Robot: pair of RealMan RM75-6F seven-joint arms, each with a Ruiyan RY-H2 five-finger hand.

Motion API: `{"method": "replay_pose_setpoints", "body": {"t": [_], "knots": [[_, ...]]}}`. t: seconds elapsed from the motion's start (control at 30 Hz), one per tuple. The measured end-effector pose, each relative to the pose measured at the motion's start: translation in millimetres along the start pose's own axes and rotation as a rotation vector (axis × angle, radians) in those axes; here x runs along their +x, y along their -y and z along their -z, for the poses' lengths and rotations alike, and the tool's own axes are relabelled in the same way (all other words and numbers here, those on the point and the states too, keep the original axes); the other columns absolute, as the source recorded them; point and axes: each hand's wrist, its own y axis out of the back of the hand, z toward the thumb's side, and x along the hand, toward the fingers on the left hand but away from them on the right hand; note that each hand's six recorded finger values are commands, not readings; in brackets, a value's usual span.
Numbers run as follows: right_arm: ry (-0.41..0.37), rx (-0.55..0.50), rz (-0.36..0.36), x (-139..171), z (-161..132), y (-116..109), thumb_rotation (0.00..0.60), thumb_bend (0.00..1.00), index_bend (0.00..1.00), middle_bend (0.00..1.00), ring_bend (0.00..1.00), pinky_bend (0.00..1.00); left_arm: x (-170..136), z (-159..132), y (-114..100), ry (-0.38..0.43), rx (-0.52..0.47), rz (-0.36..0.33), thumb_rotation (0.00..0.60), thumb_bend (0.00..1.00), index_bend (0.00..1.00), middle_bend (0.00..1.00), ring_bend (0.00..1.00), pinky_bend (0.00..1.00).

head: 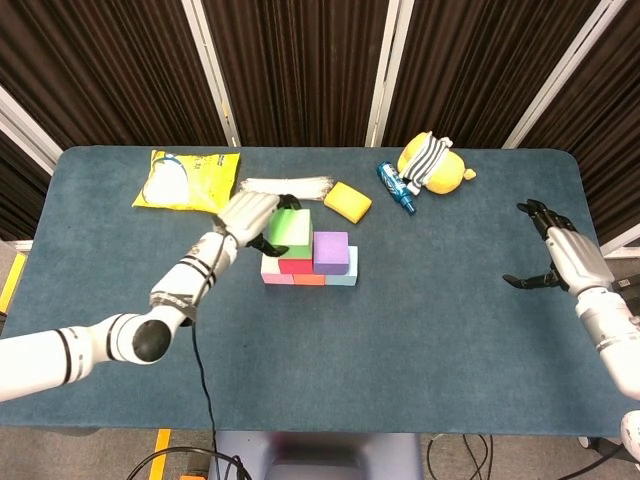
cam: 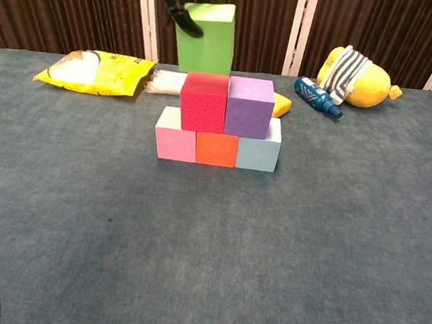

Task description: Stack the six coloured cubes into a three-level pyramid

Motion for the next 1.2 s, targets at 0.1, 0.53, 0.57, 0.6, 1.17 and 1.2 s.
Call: {"method": "replay_pose_setpoints", "body": {"t": [0.1,0.53,0.57,0.6,1.17,1.2], "knots": [[0.005,-0.003,-0.004,-1,2,1,0.599,0.27,0.03,0.07,0.00,0.10,8,-7,6,-0.007,0.028,0.009,0.600,0.29,0.33,0.47,0.44,0.49],[0.012,-0.010,-0.010,-3,6,3,0.600,0.27,0.03,0.06,0.00,0.10,23,-12,12,-0.048,0.045,0.015,0.600,0.29,0.33,0.46,0.44,0.48],[0.012,-0.010,-0.010,-3,6,3,0.600,0.27,0.03,0.06,0.00,0.10,23,-13,13,-0.049,0.042,0.015,0.600,0.30,0.32,0.46,0.44,0.48],[0.012,-0.010,-0.011,-3,7,3,0.600,0.27,0.03,0.06,0.00,0.10,24,-14,13,-0.048,0.042,0.016,0.600,0.30,0.32,0.46,0.44,0.48],[0.031,-0.022,-0.017,-3,17,4,0.600,0.27,0.03,0.06,0.00,0.10,33,-29,25,-0.052,0.010,0.040,0.600,0.29,0.31,0.45,0.43,0.46],[0.032,-0.022,-0.017,-3,18,4,0.600,0.27,0.03,0.06,0.00,0.10,34,-30,25,-0.053,0.010,0.042,0.600,0.29,0.31,0.45,0.43,0.46]]}}
